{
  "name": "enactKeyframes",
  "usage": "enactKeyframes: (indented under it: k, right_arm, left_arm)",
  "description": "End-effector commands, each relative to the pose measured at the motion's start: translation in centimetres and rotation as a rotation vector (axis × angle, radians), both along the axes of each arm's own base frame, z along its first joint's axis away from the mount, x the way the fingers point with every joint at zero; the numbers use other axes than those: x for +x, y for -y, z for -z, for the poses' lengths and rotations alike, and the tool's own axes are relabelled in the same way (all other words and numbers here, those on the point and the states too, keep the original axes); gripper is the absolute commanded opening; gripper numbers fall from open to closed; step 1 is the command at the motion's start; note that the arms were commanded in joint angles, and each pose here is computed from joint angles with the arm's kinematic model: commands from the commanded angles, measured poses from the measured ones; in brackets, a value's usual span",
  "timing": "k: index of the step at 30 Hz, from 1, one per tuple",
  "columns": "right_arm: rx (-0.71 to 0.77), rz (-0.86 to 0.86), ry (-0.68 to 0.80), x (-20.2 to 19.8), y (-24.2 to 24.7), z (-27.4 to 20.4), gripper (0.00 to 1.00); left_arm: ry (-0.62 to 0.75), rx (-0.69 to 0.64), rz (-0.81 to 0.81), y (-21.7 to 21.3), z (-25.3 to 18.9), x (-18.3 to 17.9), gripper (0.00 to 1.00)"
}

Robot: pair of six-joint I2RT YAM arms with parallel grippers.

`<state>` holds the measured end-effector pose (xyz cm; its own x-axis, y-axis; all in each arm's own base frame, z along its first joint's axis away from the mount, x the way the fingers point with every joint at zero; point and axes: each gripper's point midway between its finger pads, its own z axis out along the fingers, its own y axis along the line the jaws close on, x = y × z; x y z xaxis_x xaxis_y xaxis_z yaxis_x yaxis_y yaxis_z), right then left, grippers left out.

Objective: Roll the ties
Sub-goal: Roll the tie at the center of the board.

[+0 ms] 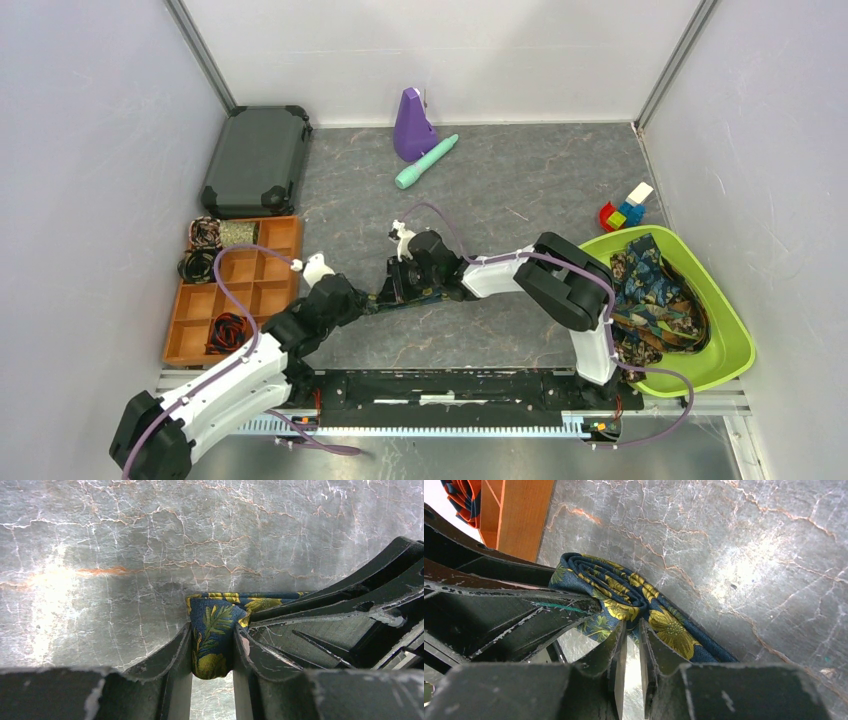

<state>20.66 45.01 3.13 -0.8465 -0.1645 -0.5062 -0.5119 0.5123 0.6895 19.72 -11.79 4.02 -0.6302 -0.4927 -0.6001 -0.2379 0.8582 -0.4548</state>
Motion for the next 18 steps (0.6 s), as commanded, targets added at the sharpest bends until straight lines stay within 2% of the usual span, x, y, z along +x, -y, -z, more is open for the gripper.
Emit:
enactKeyframes:
  k: [1,9,18]
  right_arm:
    - [0.077,-0.018,0.037,0.7,-2.1,-1.9,0.2]
    - [0.034,-0.025,0.089,0.8,-1.1,-2.2,0.21]
    - [0.066,-0.023,0.114,0.9,-1.1,-4.3,0.24]
  left_arm:
    - [0.027,0.05,0.012,-0.3,-1.2,0.8,0.09]
    - [0.016,0.122,0.001,-1.3,-1.2,0.8,0.09]
    - [-0.003,0.19,-0.013,-2.2,-1.5,0.8,0.09]
